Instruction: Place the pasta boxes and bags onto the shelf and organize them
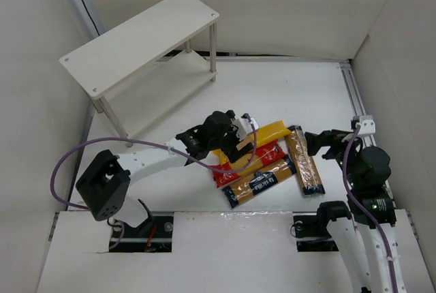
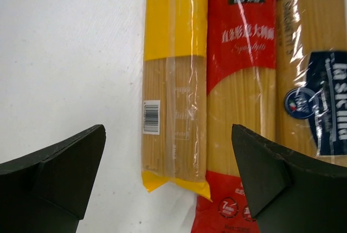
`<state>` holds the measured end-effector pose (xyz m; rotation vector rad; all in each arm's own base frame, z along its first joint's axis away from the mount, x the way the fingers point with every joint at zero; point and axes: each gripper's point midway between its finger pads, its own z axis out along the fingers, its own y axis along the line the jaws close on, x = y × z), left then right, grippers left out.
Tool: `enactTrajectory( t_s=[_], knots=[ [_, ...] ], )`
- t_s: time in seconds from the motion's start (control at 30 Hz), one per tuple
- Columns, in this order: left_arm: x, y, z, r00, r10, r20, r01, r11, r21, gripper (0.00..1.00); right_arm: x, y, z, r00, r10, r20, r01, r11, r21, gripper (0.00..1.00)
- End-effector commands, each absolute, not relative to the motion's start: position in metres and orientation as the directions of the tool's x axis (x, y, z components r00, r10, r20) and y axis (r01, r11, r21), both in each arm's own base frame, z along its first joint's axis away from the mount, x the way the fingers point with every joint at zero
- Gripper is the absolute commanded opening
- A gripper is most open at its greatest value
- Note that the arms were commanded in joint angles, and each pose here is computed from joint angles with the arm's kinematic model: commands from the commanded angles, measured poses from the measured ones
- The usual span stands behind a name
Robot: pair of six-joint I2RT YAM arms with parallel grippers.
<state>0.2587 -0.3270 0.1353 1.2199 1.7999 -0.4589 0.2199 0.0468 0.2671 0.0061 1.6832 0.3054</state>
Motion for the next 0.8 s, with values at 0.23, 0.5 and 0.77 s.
enactTrajectory(
  t_s=[0.23,0.5,0.77],
  knots=[
    [0.28,-0.319,0.1,-0.082,0.695,-0.715,0.917,0.334,0.219,1.0,0.215,0.051,0.287,-0.038,0.171,-0.984,-0.223,0.959,0.176,1.0],
    [0.286,-0.321,0.067,-0.129,0.721,-0.681,0.934,0.319,0.162,1.0,0.211,0.057,0.283,-0.025,0.175,-0.984,-0.264,0.949,0.175,1.0],
    [0.283,-0.344,0.059,-0.12,0.723,-0.68,0.968,0.238,0.083,1.0,0.215,0.063,0.281,-0.038,0.153,-0.987,-0.292,0.943,0.158,1.0]
  ],
)
